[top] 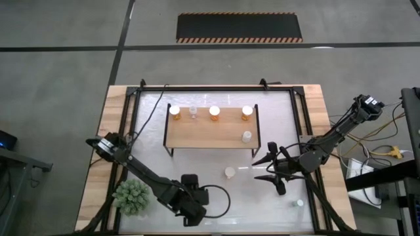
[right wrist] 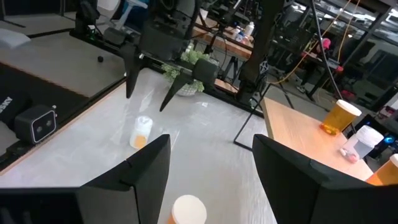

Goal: Pick and place medicine bottles onto shelf by color
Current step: Put the white pill bottle on the shelf

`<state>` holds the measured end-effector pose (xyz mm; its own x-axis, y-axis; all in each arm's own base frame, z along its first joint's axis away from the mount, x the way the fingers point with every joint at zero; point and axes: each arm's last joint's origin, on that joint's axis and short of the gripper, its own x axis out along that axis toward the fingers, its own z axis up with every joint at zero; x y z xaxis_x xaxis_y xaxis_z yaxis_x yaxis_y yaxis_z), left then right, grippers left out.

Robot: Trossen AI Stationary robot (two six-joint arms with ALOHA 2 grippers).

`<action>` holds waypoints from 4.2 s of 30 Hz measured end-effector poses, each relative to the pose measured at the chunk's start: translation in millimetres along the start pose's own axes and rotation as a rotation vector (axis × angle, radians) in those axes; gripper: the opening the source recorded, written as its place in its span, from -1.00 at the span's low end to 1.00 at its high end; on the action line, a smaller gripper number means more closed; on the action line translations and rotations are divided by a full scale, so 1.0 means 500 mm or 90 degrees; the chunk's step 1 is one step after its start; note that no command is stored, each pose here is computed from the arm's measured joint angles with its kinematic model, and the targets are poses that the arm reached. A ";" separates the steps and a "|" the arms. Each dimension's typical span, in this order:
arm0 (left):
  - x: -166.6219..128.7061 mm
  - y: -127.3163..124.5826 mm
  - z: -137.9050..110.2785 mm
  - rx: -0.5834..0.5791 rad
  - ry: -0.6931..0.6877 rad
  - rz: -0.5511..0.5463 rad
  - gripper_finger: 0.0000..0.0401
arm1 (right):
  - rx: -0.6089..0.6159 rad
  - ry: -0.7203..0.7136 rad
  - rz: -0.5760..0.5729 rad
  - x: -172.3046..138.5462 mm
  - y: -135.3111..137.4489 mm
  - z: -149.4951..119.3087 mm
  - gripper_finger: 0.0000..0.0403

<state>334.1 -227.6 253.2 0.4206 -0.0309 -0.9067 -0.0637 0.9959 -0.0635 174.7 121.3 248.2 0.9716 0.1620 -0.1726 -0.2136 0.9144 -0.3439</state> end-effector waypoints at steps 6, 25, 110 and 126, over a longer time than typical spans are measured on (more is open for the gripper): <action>-0.001 -0.001 -0.001 0.003 -0.007 0.011 0.33 | 0.005 0.000 0.000 0.000 0.000 0.000 0.09; 0.098 0.002 -0.049 -0.037 0.016 0.030 0.33 | 0.033 0.012 0.004 0.000 0.003 -0.011 0.09; -0.214 0.395 -0.014 -0.392 0.007 0.321 -0.34 | 0.057 0.017 0.009 0.000 0.005 -0.015 0.09; -0.200 0.397 -0.023 -0.409 0.012 0.340 -0.30 | 0.058 0.016 0.009 0.000 0.005 -0.015 0.09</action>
<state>269.0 -27.7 326.3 0.1717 0.4249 -0.8888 -0.7567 0.6346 0.1572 173.4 120.6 240.4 0.9653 0.1665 -0.2010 -0.2159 0.9421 -0.2565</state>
